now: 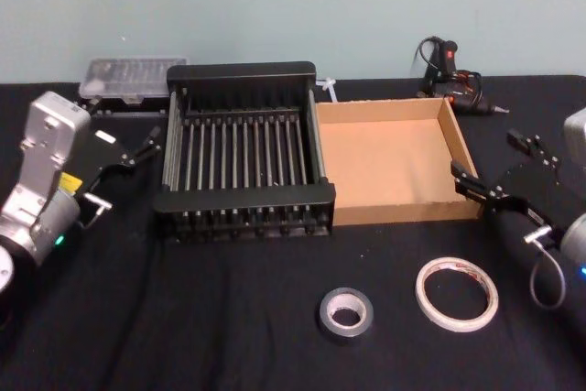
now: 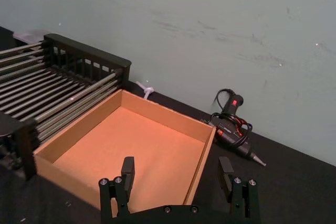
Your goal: Pick up the white tape and place it into the black box , Pick up the silver tape and place it into the brown box.
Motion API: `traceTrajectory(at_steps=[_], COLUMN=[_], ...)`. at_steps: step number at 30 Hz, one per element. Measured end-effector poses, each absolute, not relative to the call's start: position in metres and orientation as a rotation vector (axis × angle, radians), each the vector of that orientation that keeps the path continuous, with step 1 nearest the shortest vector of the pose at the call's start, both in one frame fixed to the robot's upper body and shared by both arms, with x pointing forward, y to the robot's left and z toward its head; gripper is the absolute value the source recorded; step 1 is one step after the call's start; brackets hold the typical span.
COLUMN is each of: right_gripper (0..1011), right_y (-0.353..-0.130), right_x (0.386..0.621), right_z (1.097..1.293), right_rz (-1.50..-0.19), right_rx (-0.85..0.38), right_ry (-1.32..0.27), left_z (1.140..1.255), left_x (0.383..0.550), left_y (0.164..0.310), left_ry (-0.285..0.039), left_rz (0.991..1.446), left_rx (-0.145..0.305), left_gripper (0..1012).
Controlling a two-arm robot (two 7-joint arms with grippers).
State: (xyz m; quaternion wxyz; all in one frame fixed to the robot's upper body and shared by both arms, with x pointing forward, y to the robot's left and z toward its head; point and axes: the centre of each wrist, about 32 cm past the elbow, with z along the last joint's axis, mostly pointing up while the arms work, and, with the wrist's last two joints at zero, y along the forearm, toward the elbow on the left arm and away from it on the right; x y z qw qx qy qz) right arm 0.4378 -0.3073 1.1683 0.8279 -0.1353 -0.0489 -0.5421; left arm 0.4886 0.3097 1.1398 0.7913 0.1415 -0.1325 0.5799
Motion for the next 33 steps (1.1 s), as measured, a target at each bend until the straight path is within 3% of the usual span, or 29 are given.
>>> traceTrajectory(at_steps=[19,28,33], right_gripper=[1000,1000,1000], right_y=[-0.319,-0.320,-0.322], right_x=[0.396,0.387,0.385], right_z=[1.200,1.198,1.187], right_rz=[-1.033,-1.007,-1.021], right_rx=[-0.334,-0.377,-0.367], right_ry=[-0.011,0.034,0.093], left_z=[1.140,1.140,1.140], left_x=[0.489,0.489,0.489], left_y=[0.310,0.310,0.310], left_ry=[-0.285,-0.285,-0.285], left_rz=[1.248,1.248,1.248], left_rx=[0.304,0.305,0.304], left_gripper=[1001,1001,1001])
